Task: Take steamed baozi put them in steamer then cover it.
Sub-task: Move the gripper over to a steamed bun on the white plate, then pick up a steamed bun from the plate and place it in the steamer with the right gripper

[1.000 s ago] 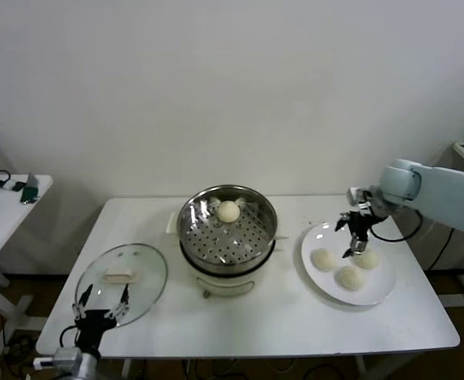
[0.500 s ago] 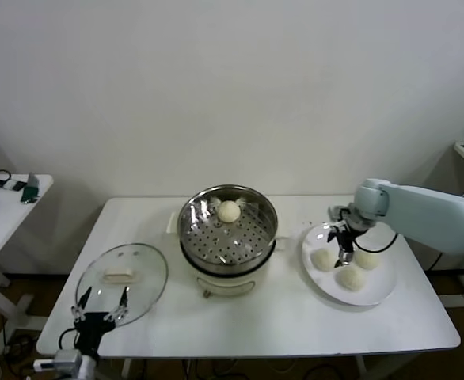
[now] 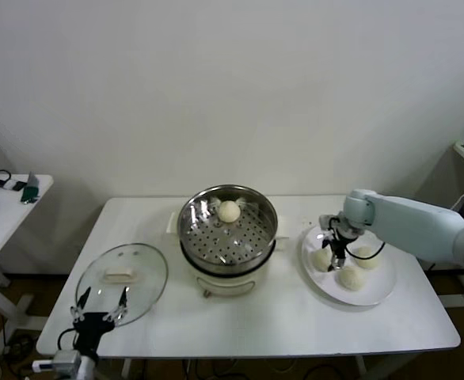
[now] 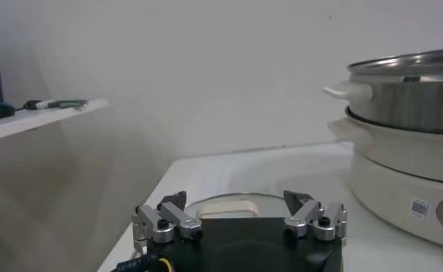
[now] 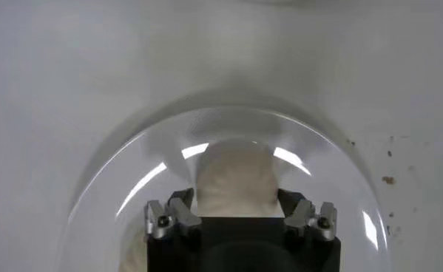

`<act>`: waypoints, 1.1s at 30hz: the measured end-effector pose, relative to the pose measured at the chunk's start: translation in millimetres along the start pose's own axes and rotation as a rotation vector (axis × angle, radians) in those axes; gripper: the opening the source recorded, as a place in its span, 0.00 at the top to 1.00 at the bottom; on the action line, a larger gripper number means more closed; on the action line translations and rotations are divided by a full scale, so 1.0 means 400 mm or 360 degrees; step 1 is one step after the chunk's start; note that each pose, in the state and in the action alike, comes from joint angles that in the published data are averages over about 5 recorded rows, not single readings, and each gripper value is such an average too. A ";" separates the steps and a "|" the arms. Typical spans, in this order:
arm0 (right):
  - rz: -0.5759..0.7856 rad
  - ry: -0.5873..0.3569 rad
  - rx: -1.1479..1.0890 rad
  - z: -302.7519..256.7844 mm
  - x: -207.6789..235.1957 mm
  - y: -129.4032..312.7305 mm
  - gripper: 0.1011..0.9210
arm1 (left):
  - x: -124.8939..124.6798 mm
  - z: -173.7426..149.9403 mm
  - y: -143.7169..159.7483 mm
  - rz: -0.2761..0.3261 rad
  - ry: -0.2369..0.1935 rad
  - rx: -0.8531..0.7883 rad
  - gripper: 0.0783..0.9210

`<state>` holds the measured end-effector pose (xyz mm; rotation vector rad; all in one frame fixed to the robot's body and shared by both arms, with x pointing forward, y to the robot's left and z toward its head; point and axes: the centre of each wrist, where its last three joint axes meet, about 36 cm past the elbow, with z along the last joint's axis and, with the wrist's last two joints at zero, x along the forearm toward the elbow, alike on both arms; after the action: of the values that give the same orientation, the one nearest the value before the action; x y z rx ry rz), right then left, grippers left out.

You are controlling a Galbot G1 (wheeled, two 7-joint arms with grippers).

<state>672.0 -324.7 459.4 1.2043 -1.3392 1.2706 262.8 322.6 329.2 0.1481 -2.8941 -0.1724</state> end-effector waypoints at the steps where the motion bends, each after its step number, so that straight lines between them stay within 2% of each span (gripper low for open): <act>1: 0.0002 -0.0002 0.0000 0.001 0.002 -0.001 0.27 | 0.000 -0.001 0.000 -0.0002 -0.0001 0.0000 0.12; 11: 0.0029 -0.0051 0.0030 0.005 0.095 -0.031 0.28 | 0.003 -0.003 -0.008 -0.0007 -0.0004 0.0007 0.12; 19: 0.0121 -0.0115 0.0135 -0.048 0.336 -0.099 0.28 | 0.001 -0.014 -0.014 0.0001 -0.0015 0.0004 0.12; 26: 0.0270 -0.0259 0.0242 -0.193 0.598 -0.134 0.28 | -0.006 -0.031 -0.019 0.0019 -0.0035 0.0000 0.12; 33: 0.0325 -0.0382 0.0411 -0.416 0.711 -0.111 0.28 | -0.007 -0.039 -0.018 0.0024 -0.0047 -0.0001 0.12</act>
<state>681.0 -176.5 757.1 1.4648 -1.5365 1.5171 270.0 314.3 342.6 0.1247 -2.9239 -0.1745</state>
